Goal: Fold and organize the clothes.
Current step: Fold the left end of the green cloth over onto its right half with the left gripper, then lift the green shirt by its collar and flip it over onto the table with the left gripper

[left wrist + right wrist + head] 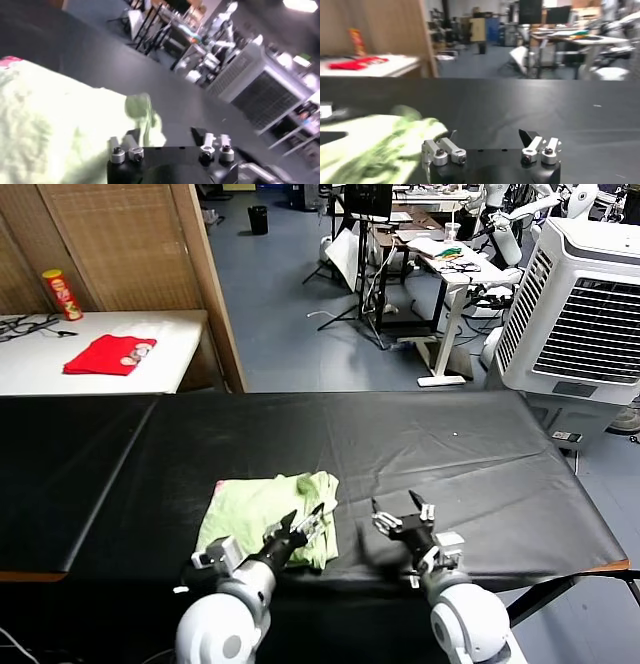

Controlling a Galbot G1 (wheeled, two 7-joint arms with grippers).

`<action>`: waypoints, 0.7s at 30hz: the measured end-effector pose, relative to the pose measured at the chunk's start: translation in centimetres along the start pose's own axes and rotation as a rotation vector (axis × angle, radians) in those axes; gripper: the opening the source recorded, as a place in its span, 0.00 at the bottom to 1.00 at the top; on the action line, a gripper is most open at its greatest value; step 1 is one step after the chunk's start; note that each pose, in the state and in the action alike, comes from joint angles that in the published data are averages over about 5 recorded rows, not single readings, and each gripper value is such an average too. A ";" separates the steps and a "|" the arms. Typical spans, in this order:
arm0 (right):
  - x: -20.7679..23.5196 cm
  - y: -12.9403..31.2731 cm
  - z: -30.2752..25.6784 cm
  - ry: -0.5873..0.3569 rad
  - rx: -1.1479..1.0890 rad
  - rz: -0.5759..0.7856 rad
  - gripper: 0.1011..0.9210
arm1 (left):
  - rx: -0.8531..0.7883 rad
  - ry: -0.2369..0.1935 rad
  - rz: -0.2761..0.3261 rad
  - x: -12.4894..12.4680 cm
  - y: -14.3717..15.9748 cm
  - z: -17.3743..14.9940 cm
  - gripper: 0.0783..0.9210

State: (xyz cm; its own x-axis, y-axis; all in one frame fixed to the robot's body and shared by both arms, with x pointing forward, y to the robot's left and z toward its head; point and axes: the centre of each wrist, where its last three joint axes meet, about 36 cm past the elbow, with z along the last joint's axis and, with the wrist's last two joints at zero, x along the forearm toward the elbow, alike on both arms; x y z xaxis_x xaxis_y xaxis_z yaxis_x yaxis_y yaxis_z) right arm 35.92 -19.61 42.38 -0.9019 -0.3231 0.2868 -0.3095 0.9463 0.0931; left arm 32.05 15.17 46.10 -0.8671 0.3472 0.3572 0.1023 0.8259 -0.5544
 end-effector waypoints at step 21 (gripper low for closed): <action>-6.2 5.2 2.0 0.017 0.389 -0.012 0.85 | -0.259 -0.189 -0.290 1.7 10.1 -1.1 0.85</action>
State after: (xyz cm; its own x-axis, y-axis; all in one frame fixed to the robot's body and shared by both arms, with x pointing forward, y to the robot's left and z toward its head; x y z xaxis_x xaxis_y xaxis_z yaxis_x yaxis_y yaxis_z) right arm 39.32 -12.67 39.12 -0.8932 -0.3311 0.3043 -0.4143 0.8689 -0.2708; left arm 32.15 24.60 41.97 -0.9495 0.0170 0.3133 -0.0604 0.9699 -0.2358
